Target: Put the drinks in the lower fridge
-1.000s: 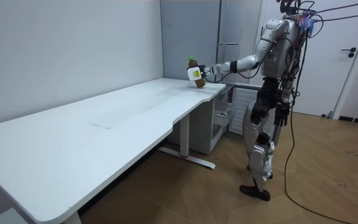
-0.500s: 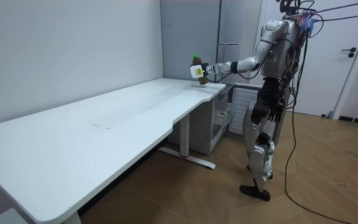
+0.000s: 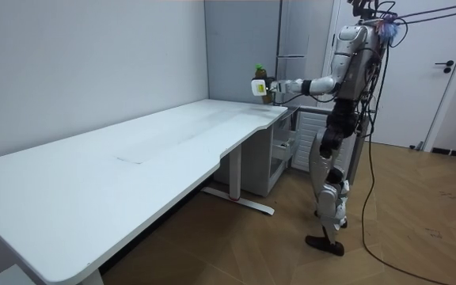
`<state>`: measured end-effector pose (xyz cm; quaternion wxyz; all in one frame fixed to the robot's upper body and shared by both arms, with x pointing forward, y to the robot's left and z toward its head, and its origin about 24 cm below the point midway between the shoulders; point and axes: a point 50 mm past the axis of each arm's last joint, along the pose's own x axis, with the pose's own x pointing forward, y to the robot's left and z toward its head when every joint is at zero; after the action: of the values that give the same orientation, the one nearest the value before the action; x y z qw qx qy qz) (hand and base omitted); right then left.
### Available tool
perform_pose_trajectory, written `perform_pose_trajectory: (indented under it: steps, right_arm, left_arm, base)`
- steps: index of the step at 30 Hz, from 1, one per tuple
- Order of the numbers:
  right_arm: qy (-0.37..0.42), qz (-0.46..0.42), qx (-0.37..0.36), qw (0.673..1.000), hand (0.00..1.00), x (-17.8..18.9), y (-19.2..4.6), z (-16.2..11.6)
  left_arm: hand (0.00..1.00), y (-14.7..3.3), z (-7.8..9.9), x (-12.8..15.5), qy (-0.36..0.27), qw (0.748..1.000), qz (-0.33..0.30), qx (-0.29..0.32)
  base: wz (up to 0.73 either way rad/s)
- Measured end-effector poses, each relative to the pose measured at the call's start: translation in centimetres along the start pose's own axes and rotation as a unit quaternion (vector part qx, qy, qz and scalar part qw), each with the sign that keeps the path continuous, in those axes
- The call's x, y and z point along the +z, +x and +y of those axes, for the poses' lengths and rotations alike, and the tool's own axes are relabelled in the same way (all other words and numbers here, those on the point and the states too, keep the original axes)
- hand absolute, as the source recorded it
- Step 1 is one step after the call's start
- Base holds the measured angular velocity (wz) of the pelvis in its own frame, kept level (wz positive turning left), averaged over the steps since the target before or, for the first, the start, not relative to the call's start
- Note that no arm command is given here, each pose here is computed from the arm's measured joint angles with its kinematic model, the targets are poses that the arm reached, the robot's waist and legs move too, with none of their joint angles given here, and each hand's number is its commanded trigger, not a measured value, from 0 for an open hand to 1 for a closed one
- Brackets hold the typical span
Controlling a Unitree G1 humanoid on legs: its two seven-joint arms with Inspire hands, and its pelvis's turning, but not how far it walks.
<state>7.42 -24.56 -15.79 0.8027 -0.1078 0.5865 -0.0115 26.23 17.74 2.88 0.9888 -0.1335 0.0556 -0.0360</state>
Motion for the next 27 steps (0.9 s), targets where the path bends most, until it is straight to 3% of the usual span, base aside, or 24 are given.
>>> perform_pose_trajectory:
  steps: [8, 13, 27]
  right_arm:
    - [-0.003, -0.066, 0.053, 0.996, 0.0, 3.9, 0.4, 2.4]
    - [-0.01, -0.088, 0.091, 0.992, 0.0, 5.5, 0.4, 4.5]
    - [-0.074, -0.162, 0.181, 0.967, 0.0, 9.2, -0.7, 6.6]
  left_arm:
    - [1.0, -1.7, -1.3, -1.1, -0.042, 0.998, 0.012, -0.047]
    - [1.0, -3.1, -2.1, -3.0, -0.048, 0.994, 0.051, -0.086]
    - [1.0, -3.9, -3.5, -4.0, -0.12, 0.979, 0.067, -0.151]
  base:
    - [0.16]
    - [0.28]
    - [0.09]
